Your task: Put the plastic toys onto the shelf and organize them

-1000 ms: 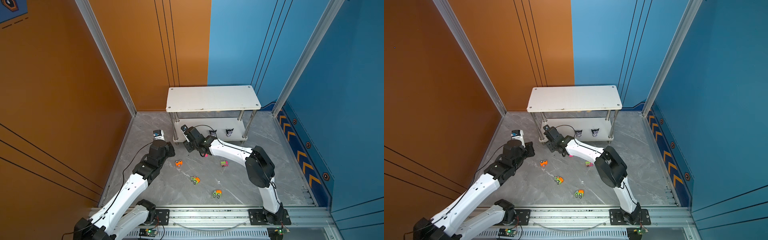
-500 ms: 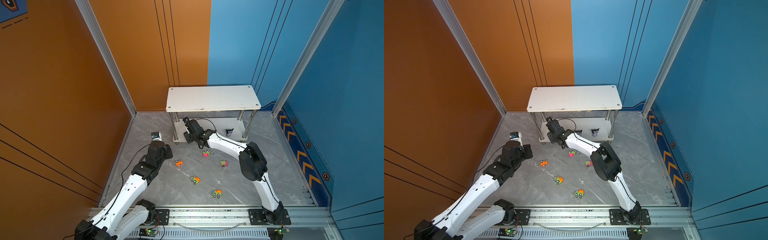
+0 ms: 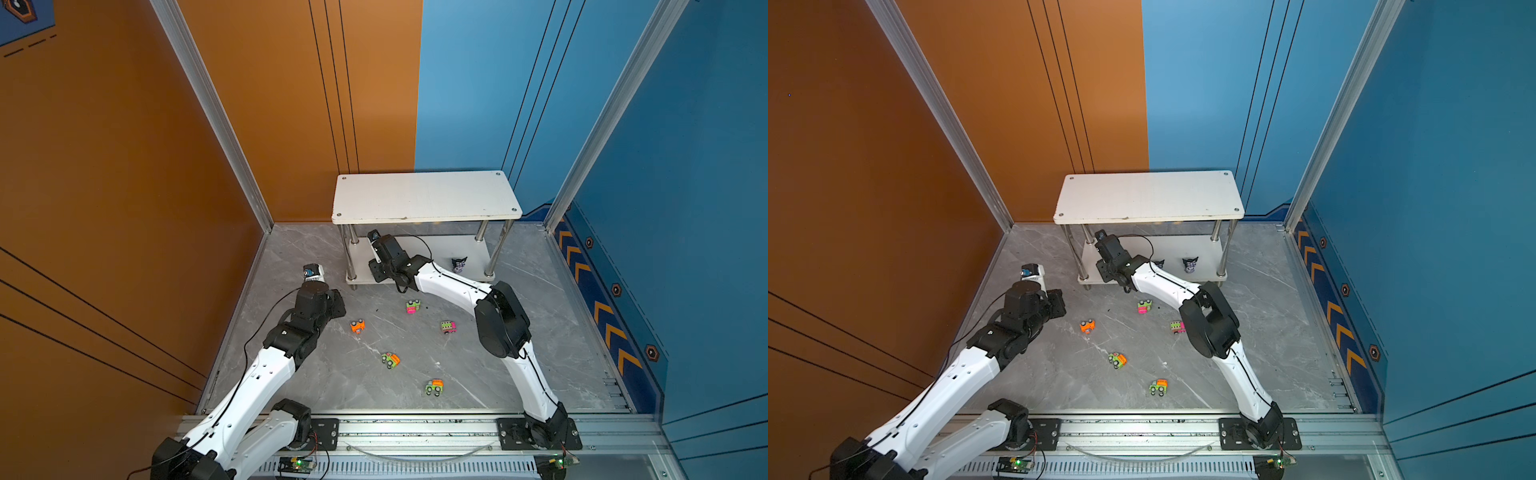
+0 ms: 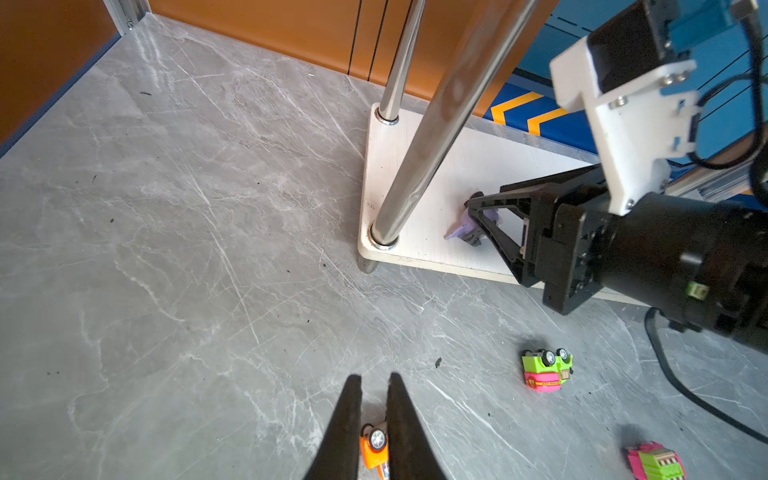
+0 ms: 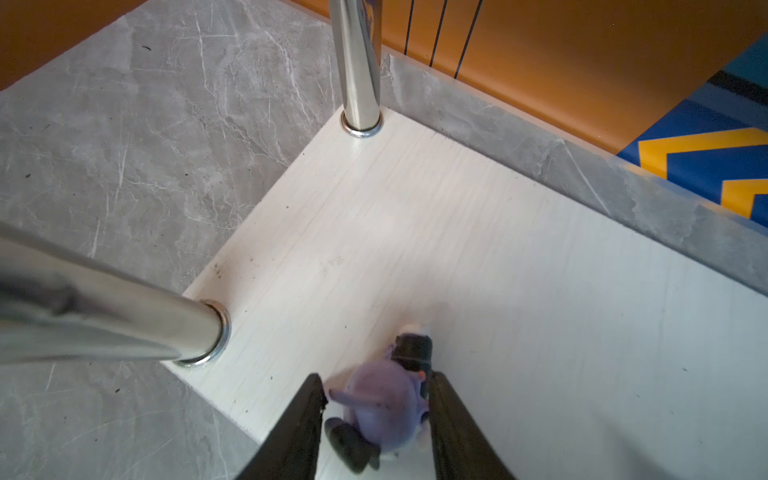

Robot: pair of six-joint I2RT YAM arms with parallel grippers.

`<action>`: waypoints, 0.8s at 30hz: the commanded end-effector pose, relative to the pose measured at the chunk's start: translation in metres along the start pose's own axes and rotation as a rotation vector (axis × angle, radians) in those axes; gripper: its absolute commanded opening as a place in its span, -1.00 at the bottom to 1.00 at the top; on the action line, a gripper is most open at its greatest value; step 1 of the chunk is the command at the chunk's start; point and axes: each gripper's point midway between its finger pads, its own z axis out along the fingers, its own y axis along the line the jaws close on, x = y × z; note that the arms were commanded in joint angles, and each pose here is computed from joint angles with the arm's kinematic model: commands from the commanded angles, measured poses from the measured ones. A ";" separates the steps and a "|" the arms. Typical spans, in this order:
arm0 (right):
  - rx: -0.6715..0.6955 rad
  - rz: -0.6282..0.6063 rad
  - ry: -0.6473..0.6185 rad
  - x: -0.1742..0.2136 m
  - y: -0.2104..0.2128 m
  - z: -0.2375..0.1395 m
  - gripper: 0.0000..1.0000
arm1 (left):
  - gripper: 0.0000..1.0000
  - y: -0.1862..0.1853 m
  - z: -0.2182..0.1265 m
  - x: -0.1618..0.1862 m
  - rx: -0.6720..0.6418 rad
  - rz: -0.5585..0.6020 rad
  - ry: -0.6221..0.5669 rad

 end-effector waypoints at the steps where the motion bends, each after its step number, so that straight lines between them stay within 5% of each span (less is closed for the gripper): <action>1: -0.043 0.035 -0.004 -0.005 -0.001 0.009 -0.19 | -0.70 0.002 0.004 0.005 0.005 -0.015 0.021; 11: -0.124 0.063 -0.007 -0.005 0.001 0.014 -0.35 | -0.70 0.003 0.008 0.008 0.006 -0.025 0.037; 24: -0.144 0.198 -0.004 -0.010 0.000 0.007 -0.91 | -0.70 0.005 0.010 0.012 0.009 -0.037 0.055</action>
